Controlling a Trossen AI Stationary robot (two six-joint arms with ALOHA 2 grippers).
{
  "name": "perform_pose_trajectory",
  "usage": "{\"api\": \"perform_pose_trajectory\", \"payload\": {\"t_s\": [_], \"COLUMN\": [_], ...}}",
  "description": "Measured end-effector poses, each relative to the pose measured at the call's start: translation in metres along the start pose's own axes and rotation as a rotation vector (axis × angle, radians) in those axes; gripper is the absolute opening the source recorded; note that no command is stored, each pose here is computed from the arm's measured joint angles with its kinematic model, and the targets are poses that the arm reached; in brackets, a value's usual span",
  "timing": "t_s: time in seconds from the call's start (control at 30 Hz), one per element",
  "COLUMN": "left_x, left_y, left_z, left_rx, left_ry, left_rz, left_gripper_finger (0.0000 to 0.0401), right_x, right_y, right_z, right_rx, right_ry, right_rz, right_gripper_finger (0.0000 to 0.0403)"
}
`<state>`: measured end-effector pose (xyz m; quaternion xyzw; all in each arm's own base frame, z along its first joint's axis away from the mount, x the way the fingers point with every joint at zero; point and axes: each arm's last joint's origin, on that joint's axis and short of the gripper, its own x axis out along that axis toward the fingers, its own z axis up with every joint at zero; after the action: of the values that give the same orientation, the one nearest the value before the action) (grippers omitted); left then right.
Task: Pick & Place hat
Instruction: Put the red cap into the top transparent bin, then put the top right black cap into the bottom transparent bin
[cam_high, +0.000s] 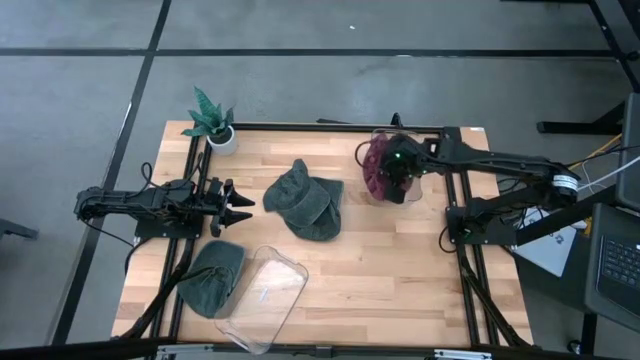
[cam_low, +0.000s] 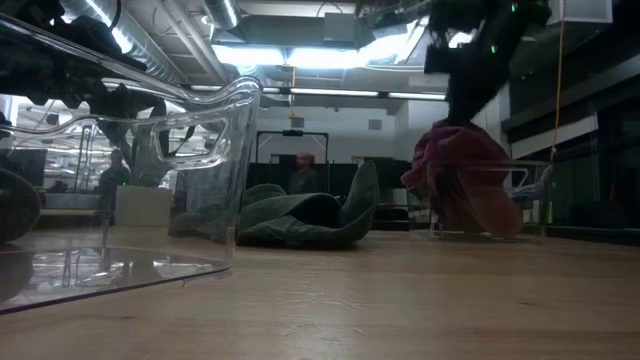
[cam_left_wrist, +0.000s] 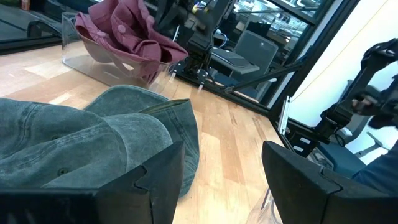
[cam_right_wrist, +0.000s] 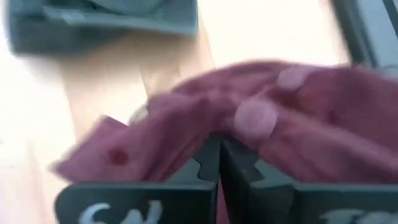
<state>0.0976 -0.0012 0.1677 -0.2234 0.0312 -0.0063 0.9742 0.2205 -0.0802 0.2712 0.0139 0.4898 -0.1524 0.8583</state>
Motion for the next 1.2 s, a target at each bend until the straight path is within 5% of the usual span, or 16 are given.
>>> {"api": "perform_pose_trajectory", "payload": {"t_s": [0.27, 0.4, 0.77, 1.2], "left_x": [0.0, 0.0, 0.0, 0.0], "left_y": [0.0, 0.0, 0.0, 0.0], "left_z": [0.0, 0.0, 0.0, 0.0], "left_rx": [0.0, 0.0, 0.0, 0.0], "left_ry": [0.0, -0.001, -0.001, -0.001], "left_rz": [0.0, -0.001, -0.001, -0.001], "left_gripper_finger": [0.021, 0.021, 0.021, 0.021], "right_x": [-0.06, -0.087, -0.12, -0.102], "right_y": [-0.001, 0.0, 0.014, 0.03], "right_z": [0.028, 0.024, -0.032, -0.099], "right_rx": [0.001, -0.025, -0.027, 0.134], "right_ry": [-0.086, -0.183, -0.321, -0.64], "right_rz": [0.209, 0.222, 0.256, 0.436], "right_gripper_finger": [0.0009, 0.0009, 0.001, 0.001]}}
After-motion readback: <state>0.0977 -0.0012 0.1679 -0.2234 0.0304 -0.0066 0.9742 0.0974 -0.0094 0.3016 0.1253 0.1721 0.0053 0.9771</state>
